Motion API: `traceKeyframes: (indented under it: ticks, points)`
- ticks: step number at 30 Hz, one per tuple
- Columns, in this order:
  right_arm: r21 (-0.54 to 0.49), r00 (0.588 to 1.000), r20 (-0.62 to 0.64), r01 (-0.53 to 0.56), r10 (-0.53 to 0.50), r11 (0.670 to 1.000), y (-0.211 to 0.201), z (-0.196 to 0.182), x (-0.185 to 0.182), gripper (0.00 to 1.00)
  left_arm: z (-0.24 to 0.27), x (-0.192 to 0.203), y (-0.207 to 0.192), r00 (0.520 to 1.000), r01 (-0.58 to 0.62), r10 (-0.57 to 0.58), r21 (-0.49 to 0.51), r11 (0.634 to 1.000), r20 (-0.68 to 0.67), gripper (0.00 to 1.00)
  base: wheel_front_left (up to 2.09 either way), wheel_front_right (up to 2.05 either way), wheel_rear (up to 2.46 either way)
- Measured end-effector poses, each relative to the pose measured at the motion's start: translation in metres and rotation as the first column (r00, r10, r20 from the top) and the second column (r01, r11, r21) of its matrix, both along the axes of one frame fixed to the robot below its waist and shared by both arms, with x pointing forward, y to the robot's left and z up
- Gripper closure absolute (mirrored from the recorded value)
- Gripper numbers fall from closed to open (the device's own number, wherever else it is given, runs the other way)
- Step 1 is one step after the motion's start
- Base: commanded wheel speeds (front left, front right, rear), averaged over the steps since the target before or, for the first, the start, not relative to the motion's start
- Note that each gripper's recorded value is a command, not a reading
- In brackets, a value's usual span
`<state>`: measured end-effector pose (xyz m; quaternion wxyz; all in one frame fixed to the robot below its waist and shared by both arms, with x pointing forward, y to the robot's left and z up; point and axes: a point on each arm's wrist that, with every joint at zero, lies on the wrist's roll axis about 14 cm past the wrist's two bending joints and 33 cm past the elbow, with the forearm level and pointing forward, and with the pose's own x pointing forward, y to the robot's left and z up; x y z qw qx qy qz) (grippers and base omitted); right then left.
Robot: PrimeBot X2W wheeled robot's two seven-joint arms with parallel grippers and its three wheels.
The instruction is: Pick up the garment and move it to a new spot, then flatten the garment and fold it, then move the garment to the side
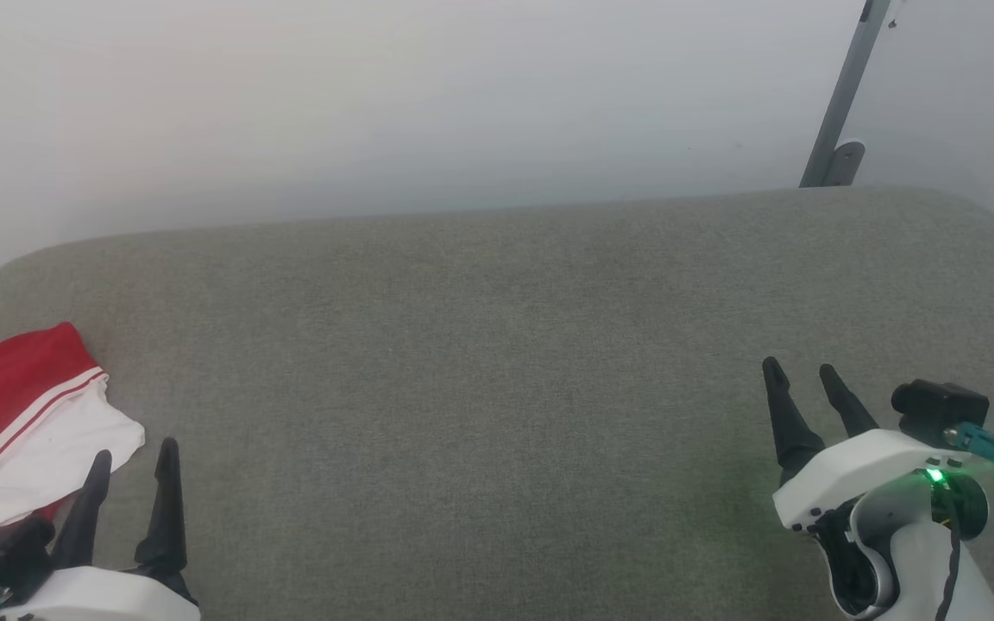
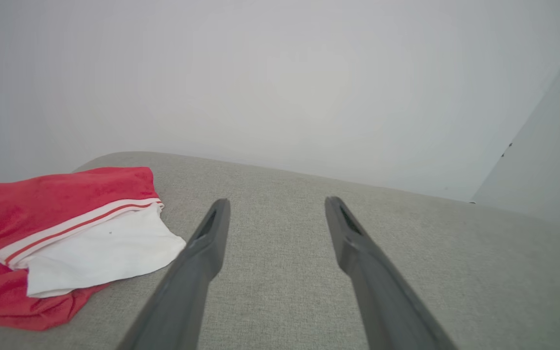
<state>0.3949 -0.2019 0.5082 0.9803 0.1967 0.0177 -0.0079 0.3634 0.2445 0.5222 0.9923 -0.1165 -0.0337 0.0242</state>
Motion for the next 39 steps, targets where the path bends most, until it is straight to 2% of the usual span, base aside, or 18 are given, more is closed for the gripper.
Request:
traceKeyframes:
  ticks: [22, 39]
  points:
    - [-0.182, 1.000, 0.020, -0.007, 0.010, 0.983, -0.001, 0.008, 0.000, 0.00, 0.006, -0.002, -0.005, 0.998, 0.045, -0.051, 0.165, 0.985, 0.034, 0.00, 0.00, 0.00, 0.00]
    - [-0.288, 0.999, 0.030, -0.019, 0.029, 0.958, 0.001, 0.012, 0.000, 0.00, 0.011, -0.003, -0.009, 0.994, 0.072, -0.088, 0.248, 0.966, 0.056, 0.00, 0.00, 0.00, 0.00]
